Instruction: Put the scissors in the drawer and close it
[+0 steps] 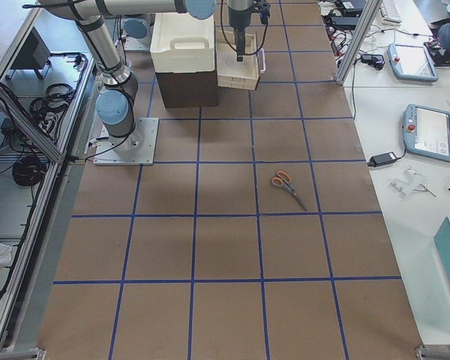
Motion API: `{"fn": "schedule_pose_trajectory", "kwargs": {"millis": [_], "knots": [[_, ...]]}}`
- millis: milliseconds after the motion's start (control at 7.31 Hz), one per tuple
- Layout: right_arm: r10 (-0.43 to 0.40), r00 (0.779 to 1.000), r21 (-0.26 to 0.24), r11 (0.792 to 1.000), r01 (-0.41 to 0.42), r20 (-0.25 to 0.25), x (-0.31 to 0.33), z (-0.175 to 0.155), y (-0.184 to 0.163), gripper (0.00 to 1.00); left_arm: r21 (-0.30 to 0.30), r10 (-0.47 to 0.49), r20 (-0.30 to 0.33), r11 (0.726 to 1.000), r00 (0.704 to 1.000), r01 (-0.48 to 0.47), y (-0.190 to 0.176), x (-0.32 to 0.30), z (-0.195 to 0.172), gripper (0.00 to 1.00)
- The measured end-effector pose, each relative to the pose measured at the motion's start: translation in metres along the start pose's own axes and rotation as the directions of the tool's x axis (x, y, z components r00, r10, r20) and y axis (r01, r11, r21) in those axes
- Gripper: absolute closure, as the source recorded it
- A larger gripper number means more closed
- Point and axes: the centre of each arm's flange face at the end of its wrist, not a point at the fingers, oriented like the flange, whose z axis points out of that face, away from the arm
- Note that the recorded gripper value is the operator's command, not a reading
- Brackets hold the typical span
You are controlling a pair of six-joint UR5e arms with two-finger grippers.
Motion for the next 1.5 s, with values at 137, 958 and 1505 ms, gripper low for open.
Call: {"fn": "schedule_pose_trajectory", "kwargs": {"millis": [137,958,1505], "knots": [[0.000,1.000,-0.007,1.000,0.000,-0.001,0.000,0.001,0.000,0.00,0.003,0.000,0.000,1.000,1.000,0.000,0.001,0.000,-0.001,0.00],[0.000,1.000,-0.009,1.000,0.000,0.002,0.000,0.003,-0.001,0.00,0.000,-0.003,0.003,1.000,1.000,0.003,0.001,-0.002,0.001,0.00],[-0.007,1.000,-0.010,1.000,0.007,0.004,0.000,0.004,-0.001,0.00,0.002,-0.004,0.002,1.000,1.000,0.004,-0.003,-0.002,0.008,0.00]]}}
